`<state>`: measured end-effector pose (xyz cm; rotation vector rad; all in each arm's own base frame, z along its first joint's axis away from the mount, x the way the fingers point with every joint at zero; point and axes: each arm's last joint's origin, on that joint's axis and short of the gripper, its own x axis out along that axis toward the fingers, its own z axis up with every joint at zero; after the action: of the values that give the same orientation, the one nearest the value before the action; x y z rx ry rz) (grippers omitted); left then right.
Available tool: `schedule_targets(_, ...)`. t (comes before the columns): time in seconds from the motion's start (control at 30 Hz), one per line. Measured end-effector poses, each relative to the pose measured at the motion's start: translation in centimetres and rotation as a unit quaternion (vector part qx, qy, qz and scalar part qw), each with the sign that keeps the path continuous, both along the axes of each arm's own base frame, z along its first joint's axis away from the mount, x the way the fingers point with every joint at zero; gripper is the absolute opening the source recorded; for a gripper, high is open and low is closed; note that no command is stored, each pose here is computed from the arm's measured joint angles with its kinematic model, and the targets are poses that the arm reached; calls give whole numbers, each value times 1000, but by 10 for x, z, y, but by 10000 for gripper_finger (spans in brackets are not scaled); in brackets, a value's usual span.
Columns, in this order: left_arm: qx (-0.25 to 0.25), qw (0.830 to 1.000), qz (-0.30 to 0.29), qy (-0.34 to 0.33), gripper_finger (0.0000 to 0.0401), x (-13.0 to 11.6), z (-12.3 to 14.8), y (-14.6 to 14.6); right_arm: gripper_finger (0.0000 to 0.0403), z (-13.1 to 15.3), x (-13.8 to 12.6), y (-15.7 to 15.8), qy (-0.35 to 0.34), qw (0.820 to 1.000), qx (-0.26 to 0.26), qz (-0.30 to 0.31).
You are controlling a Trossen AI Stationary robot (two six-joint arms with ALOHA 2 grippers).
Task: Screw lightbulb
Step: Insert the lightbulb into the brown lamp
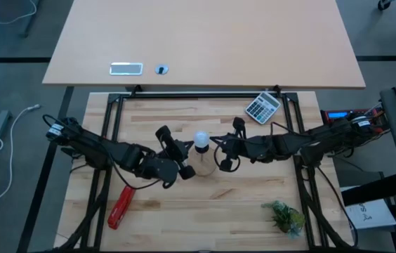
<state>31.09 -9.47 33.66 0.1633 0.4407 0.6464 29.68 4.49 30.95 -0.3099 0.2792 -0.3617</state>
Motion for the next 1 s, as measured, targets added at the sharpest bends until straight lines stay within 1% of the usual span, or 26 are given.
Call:
schedule_targets(0.2,1,1000,9,1,0,1,0,5,0,0,0,1,-1,1000,13,16)
schedule_targets(0.57,5,1000,24,7,0,3,-4,13,0,-1,0,6,1,999,15,30)
schedule_targets(1.0,3,1000,-14,8,0,-6,1,-8,0,-2,-3,4,12,1000,10,3)
